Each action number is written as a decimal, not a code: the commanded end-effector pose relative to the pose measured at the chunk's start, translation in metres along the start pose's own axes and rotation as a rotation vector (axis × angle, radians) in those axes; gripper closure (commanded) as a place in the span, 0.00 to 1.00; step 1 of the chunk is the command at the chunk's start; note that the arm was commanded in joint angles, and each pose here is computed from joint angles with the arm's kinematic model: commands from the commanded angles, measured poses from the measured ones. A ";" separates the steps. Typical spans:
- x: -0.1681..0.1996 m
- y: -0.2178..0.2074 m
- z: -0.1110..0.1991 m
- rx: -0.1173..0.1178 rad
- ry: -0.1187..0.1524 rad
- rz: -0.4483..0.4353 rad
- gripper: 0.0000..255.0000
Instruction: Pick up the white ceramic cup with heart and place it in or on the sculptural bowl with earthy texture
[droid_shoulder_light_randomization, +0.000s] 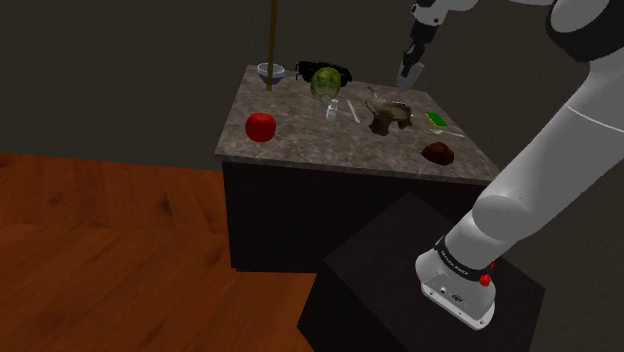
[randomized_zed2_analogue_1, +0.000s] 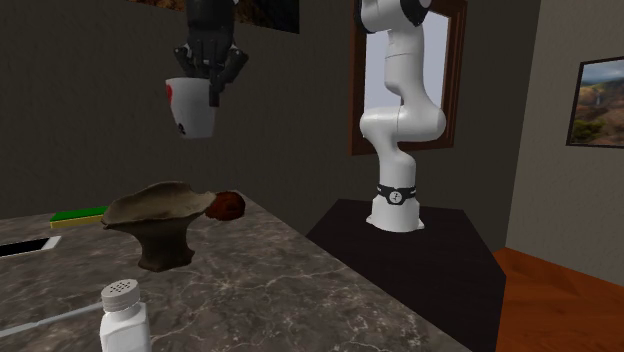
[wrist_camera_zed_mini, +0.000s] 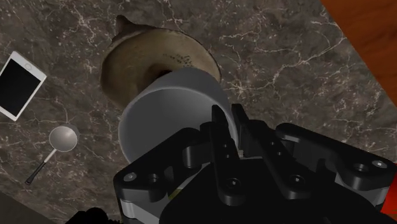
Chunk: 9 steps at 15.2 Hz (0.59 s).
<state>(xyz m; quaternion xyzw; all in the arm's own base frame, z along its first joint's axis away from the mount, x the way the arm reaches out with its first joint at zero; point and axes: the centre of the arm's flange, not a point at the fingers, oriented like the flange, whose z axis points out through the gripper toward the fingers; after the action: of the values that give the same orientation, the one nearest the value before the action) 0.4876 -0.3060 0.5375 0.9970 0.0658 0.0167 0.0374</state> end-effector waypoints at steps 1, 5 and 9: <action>0.014 0.025 -0.001 -0.001 0.000 -0.002 1.00; 0.027 0.052 0.007 -0.001 0.000 -0.002 1.00; 0.026 0.050 0.029 -0.001 0.000 -0.002 1.00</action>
<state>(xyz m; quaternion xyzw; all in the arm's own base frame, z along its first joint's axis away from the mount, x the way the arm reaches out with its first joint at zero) 0.5217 -0.3539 0.5185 0.9969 0.0669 0.0165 0.0377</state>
